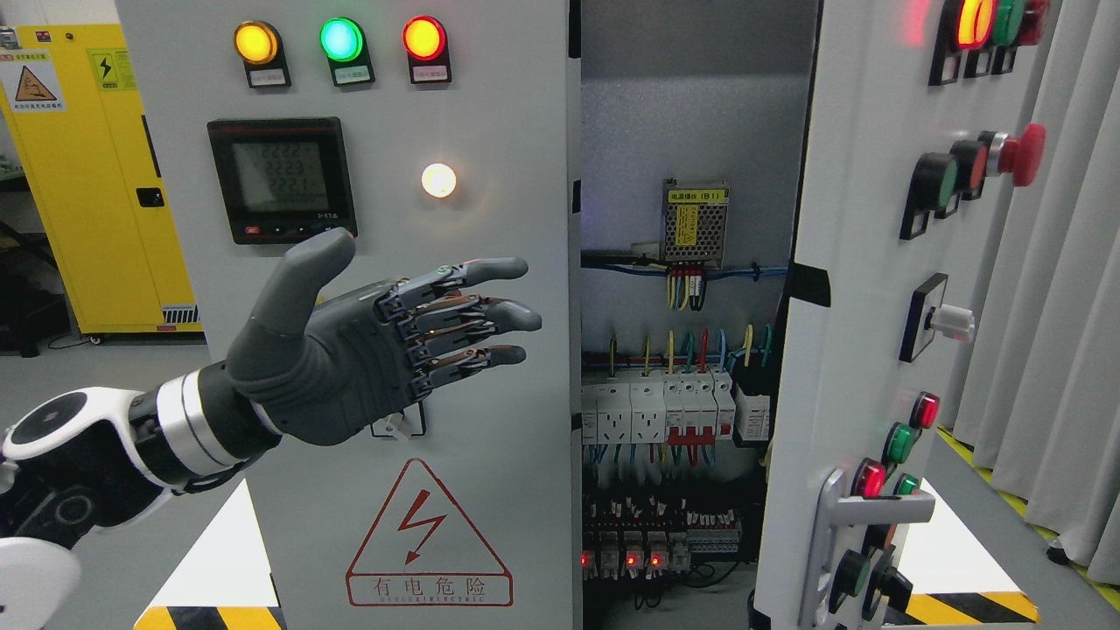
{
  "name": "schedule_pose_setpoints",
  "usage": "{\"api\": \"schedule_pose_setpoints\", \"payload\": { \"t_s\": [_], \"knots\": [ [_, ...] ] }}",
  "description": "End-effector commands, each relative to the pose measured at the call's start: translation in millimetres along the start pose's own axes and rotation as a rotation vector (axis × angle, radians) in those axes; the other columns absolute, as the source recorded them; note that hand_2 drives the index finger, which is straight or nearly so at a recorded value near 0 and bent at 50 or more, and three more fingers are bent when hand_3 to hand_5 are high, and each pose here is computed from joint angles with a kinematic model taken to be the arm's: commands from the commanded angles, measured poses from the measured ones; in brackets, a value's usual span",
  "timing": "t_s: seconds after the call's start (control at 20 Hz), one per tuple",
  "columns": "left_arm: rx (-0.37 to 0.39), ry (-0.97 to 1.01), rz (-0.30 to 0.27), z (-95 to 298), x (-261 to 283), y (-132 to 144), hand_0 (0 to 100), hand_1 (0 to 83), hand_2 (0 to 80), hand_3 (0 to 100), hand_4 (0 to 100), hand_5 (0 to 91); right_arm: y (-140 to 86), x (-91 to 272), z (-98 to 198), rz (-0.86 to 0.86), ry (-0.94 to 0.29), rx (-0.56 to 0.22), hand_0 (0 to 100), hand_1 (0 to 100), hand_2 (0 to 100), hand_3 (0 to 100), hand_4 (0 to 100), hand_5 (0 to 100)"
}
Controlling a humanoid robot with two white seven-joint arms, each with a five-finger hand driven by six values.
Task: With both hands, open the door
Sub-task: 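Reach the left hand into the gap behind the switch-panel door edge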
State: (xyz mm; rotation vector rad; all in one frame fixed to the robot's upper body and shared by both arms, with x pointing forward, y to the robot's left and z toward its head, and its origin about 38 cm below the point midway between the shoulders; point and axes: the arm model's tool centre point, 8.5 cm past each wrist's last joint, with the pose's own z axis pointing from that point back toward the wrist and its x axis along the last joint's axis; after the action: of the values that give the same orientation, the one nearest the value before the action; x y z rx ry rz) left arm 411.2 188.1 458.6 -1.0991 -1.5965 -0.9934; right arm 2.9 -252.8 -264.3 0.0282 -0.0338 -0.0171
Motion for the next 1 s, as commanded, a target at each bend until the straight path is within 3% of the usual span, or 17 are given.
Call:
{"api": "schedule_pose_setpoints", "payload": {
  "t_s": [0.0, 0.1, 0.15, 0.55, 0.95],
  "knots": [
    [-0.091, 0.097, 0.115, -58, -45, -2, 2, 2.1, 6.4, 21, 9, 0.0, 13, 0, -1, -0.003, 0.000, 0.019, 22, 6, 0, 0, 0, 0],
    [-0.116, 0.073, 0.122, -71, -36, -4, 0, 0.0, 2.8, 4, 6, 0.0, 13, 0, -1, -0.003, 0.000, 0.021, 22, 6, 0, 0, 0, 0],
    [-0.132, 0.062, 0.121, -80, -33, -6, 0, 0.0, 0.4, 0, 4, 0.0, 13, 0, -1, -0.003, 0.000, 0.021, 22, 6, 0, 0, 0, 0],
    [-0.202, 0.103, 0.105, -116, -22, -18, 0, 0.0, 0.0, 0, 1, 0.0, 13, 0, -1, -0.001, 0.001, 0.019, 21, 6, 0, 0, 0, 0],
    [-0.177, 0.115, 0.149, -158, -44, -19, 0, 0.0, 0.0, 0, 0, 0.0, 13, 0, -1, -0.003, 0.000, 0.019, 22, 6, 0, 0, 0, 0]
  ]
}}
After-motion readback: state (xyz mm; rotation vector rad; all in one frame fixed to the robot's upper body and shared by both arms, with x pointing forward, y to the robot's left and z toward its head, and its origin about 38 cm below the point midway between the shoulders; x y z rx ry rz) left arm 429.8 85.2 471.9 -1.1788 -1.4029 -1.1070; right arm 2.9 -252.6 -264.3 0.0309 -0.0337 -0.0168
